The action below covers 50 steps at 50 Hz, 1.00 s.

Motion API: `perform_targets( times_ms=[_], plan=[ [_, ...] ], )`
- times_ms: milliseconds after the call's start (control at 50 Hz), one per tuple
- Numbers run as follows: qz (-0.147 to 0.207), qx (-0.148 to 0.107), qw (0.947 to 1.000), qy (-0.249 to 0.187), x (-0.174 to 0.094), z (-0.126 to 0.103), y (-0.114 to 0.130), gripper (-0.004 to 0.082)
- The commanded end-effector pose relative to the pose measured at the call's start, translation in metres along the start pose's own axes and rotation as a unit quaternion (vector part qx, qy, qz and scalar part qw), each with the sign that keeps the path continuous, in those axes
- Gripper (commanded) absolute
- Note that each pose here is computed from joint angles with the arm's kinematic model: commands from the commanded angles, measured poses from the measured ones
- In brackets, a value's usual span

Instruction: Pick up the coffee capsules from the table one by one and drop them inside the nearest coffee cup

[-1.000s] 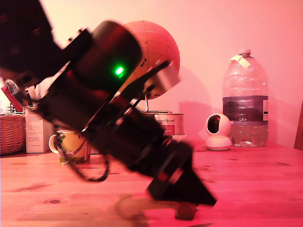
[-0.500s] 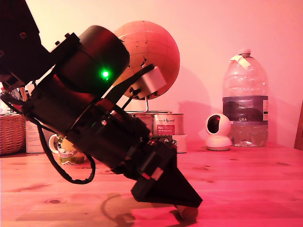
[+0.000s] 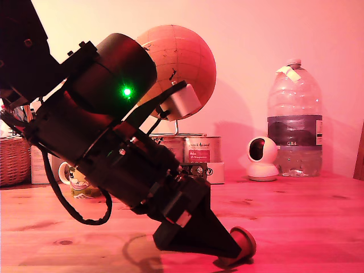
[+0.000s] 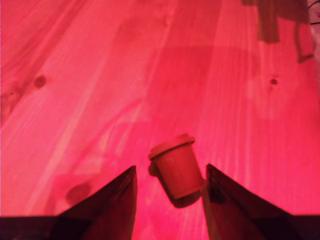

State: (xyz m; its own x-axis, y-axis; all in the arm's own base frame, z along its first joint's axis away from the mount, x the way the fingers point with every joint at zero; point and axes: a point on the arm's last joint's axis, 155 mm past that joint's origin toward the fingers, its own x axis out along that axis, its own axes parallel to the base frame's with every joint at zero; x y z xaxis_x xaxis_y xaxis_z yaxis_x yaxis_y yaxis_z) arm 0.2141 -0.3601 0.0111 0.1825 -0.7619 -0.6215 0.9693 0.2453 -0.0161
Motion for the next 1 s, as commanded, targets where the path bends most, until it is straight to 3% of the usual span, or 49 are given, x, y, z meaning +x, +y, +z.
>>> perform_targets(
  times_ms=[0, 180, 660, 980],
  plan=[
    [0.005, 0.006, 1.0, 0.004, -0.002, -0.003, -0.001, 0.0394],
    [0.026, 0.023, 0.9994, 0.009, -0.001, -0.004, 0.004, 0.0394],
    [0.013, 0.023, 0.9997, 0.001, 0.001, 0.004, 0.0, 0.0392],
    [0.0, 0.002, 1.0, 0.004, 0.008, 0.006, 0.0, 0.0392]
  ],
)
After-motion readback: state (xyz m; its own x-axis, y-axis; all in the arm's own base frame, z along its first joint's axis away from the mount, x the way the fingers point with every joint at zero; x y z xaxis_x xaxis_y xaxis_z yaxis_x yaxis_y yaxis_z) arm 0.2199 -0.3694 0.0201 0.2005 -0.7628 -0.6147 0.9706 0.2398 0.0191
